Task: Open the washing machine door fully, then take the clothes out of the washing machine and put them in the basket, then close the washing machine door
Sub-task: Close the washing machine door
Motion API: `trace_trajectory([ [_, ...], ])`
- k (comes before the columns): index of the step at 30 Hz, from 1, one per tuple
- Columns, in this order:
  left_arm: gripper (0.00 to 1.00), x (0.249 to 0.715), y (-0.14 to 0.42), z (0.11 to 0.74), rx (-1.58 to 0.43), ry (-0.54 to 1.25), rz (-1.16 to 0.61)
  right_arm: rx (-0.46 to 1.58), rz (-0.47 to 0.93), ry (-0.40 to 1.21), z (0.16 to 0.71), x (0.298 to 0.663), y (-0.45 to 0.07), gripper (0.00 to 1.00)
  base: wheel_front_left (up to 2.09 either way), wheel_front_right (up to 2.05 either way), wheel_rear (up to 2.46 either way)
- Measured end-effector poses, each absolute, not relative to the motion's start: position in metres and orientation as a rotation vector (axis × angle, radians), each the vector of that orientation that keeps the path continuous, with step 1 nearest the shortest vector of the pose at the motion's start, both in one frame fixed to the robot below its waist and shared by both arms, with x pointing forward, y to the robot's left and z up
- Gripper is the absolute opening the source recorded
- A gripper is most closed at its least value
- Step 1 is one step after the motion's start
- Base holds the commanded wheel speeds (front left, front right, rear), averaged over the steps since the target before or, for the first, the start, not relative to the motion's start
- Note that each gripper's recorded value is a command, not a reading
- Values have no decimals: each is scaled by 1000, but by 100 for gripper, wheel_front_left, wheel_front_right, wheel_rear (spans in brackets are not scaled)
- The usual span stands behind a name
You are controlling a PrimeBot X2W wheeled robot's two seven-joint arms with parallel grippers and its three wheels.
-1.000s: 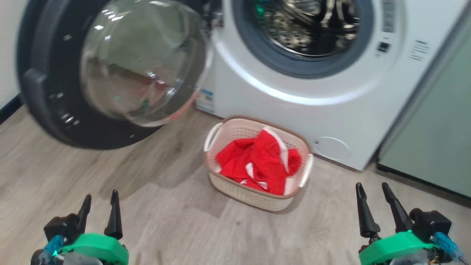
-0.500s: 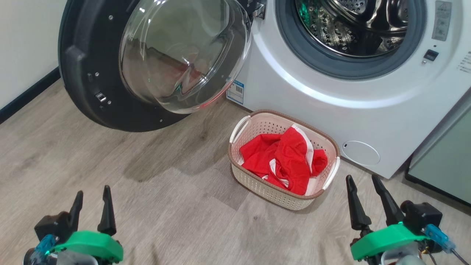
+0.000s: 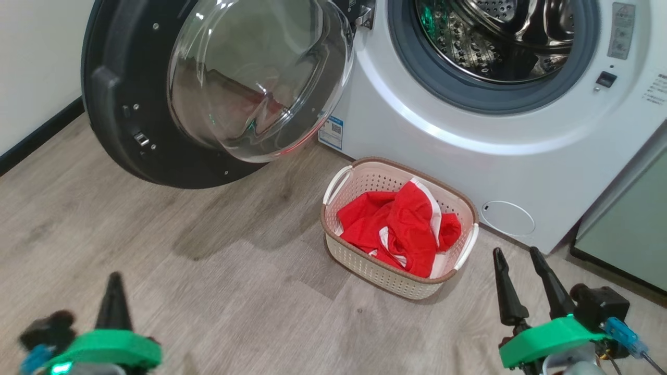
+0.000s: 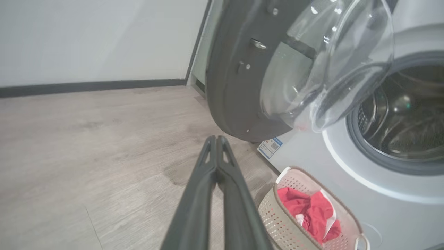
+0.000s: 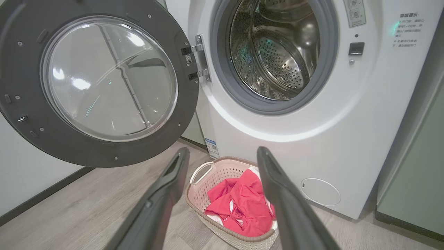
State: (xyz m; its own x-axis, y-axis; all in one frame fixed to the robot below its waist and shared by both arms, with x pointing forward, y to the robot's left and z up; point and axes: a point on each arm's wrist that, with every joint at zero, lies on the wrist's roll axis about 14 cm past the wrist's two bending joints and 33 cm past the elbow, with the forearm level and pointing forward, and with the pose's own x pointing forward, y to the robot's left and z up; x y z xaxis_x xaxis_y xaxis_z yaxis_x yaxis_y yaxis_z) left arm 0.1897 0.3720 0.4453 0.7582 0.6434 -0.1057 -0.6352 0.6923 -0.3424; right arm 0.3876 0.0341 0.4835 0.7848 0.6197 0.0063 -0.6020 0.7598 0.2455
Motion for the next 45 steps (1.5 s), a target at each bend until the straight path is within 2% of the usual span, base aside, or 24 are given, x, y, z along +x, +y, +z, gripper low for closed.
trace_trajectory([
  [7,0,177,436,462,-729,-212,872,243,625,75,482,390,20,100,0,0,0],
  [11,0,185,481,488,-948,-331,889,248,591,81,479,392,9,100,0,0,0],
  [18,0,222,510,498,-1369,-289,819,240,542,100,469,393,-11,100,0,0,0],
  [22,0,247,519,520,-1499,-273,742,231,518,108,465,391,-23,100,0,0,0],
  [29,0,293,511,539,-1560,-211,643,209,463,117,458,392,-50,100,0,0,0],
  [37,0,340,487,542,-1541,-139,583,193,409,142,447,392,-75,100,0,0,0],
  [45,0,353,480,540,-1510,-125,582,189,381,142,445,396,-86,100,0,0,0],
])
